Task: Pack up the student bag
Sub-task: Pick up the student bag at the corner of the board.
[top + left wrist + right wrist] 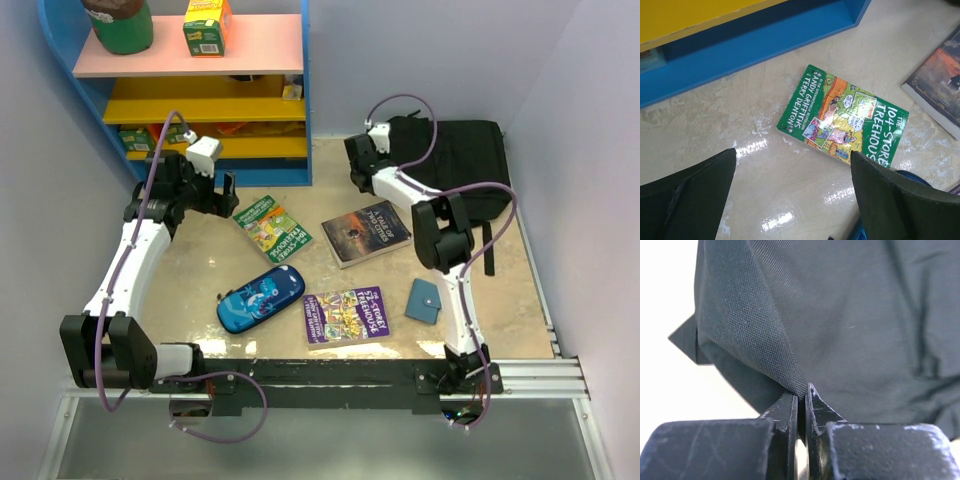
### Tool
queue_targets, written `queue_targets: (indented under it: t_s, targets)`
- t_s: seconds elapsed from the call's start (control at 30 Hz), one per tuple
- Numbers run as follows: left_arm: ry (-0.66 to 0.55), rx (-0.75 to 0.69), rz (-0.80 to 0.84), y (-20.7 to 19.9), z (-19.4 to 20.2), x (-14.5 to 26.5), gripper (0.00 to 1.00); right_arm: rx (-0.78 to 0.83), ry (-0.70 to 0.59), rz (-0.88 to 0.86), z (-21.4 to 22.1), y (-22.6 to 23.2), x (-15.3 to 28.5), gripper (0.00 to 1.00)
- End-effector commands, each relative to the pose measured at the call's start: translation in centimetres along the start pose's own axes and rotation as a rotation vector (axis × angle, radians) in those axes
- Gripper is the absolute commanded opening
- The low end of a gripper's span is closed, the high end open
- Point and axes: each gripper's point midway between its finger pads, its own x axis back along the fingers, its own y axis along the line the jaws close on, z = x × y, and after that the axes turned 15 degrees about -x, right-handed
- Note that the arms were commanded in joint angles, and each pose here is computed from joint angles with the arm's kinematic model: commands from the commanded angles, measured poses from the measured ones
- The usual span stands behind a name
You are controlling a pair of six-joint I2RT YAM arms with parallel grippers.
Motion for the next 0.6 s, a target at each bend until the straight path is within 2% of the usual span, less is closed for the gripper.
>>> queue_targets:
  t_s: [0.0, 0.1, 0.13, 0.23, 0.3, 0.37, 0.4, 0.43, 0.47, 0.53, 0.57]
  targets:
    - [-0.023, -0.015, -0.029, 0.5, -0.9, 0.7, 1.0, -0.22, -0.268, 0.039, -13.2, -3.1, 6.5, 0.0]
    - [-0.008, -0.036, 0.005, -0.2, -0.4, 0.7, 1.0, -0.241, -0.355, 0.029, -16.4, -4.5, 9.8, 0.0]
    - [0.019, -0.044, 0.019, -0.5, 0.4, 0.8, 1.0, -0.286, -0.401, 0.007, -19.2, -5.4, 12.1, 0.0]
    - [0.047, -0.079, 0.031, -0.9, 1.5, 1.4, 1.0, -0.309, -0.474, -0.031, -23.4, -7.2, 16.5, 0.0]
    - [0.04, -0.097, 0.026, -1.3, 2.0, 2.1, 1.0, -0.322, -0.507, -0.058, -24.5, -7.6, 18.9, 0.0]
    - [0.024, -0.111, 0.025, -1.7, 2.0, 2.8, 1.0, -0.325, -0.573, -0.112, -26.6, -8.4, 23.0, 0.0]
    - [0.024, -0.108, 0.032, -1.9, 2.1, 3.1, 1.0, -0.29, -0.574, -0.123, -25.7, -8.3, 23.7, 0.0]
    - [0.019, -0.111, 0.034, -2.1, 2.0, 3.3, 1.0, -0.266, -0.6, -0.126, -26.4, -9.6, 25.9, 0.0]
    - [0.015, -0.112, 0.032, -2.1, 1.9, 3.6, 1.0, -0.273, -0.617, -0.172, -26.1, -8.8, 28.1, 0.0]
    - [0.017, -0.111, 0.035, -2.2, 1.8, 3.8, 1.0, -0.182, -0.617, -0.196, -24.0, -9.0, 29.8, 0.0]
    - [0.018, -0.111, 0.034, -2.2, 1.8, 3.9, 1.0, -0.207, -0.64, -0.263, -24.1, -9.4, 32.7, 0.0]
